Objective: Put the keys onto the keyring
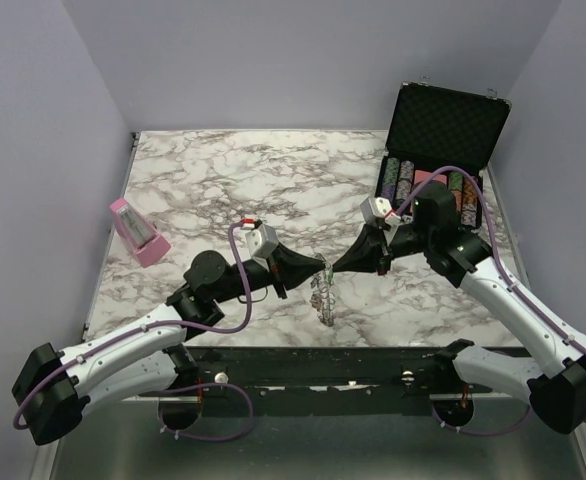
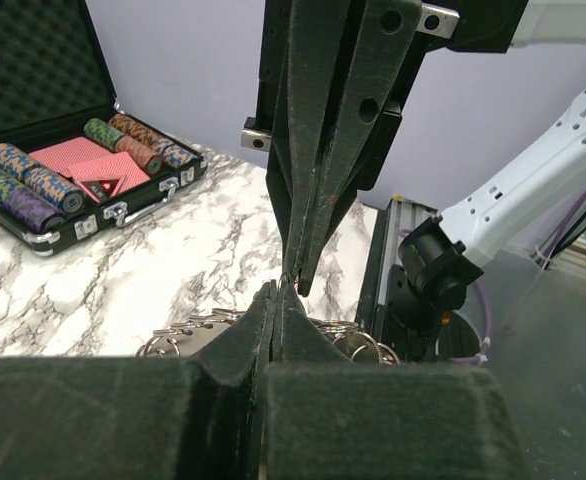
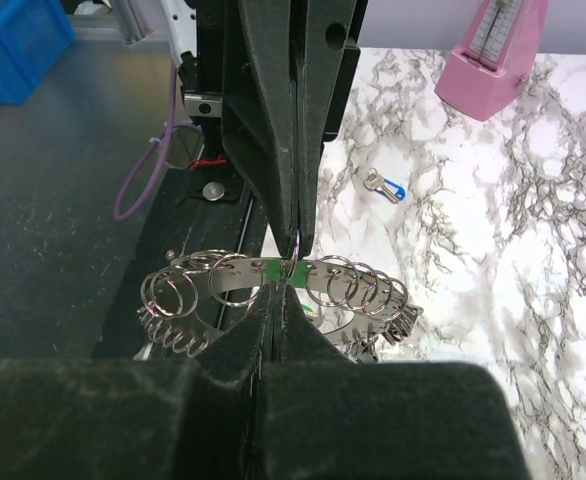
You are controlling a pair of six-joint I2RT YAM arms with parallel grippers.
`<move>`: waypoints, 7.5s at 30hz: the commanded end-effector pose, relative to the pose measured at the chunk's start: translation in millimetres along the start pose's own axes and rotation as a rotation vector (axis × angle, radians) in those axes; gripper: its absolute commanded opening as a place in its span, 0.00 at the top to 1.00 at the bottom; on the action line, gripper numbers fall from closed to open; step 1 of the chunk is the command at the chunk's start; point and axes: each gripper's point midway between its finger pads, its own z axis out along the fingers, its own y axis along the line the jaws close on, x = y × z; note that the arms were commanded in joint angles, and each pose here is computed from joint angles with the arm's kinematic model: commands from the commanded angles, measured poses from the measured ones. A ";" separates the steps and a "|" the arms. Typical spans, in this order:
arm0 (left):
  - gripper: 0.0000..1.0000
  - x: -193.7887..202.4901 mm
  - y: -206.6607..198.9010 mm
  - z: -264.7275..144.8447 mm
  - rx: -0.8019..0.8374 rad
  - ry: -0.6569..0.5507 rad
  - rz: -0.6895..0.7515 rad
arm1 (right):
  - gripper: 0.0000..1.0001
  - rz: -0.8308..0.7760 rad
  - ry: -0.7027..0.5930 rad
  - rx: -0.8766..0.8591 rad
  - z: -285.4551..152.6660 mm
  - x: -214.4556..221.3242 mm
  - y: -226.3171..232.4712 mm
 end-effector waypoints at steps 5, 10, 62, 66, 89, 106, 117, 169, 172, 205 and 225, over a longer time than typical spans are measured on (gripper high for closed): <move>1.00 -43.4 0.5 -2.6 -0.016 -0.204 0.002 | 0.89 0.034 -0.020 -0.045 1.1 -4.3 12.5; 1.00 -38.5 1.4 -5.1 -0.012 -0.201 0.014 | 0.77 0.045 -0.027 -0.060 0.2 -9.9 15.9; 1.00 -33.5 -24.4 1.7 0.201 -0.194 0.034 | 0.88 0.311 -0.029 0.020 3.9 1.3 0.4; 1.00 -31.1 -23.3 2.2 0.197 -0.187 0.028 | 0.99 0.288 -0.034 -0.002 4.1 -2.6 3.0; 0.45 9.3 -5.7 -13.5 0.076 0.115 0.090 | 1.00 0.122 0.167 0.069 -8.5 27.8 -11.0; 0.35 17.1 18.5 25.1 0.071 0.267 0.166 | 1.00 -0.065 0.461 0.046 -37.4 41.1 -28.0; 0.51 36.6 14.4 47.6 0.147 0.266 0.060 | 1.00 -0.045 0.428 0.049 -32.3 37.5 -28.6; 1.00 -51.8 -0.4 30.7 0.041 -0.335 -0.114 | 0.36 0.288 0.043 0.144 -35.4 -48.4 -43.4; 1.00 -48.0 -4.3 31.6 0.073 -0.328 -0.094 | 0.36 0.282 0.043 0.161 -36.9 -55.9 -44.5; 1.00 -45.3 -30.7 12.5 0.213 -0.328 0.021 | 0.52 0.421 -0.022 -0.152 -20.9 -40.8 12.3; 1.00 -54.8 -35.9 10.3 0.242 -0.380 0.018 | 0.97 0.477 -0.044 -0.197 -18.9 -43.0 12.9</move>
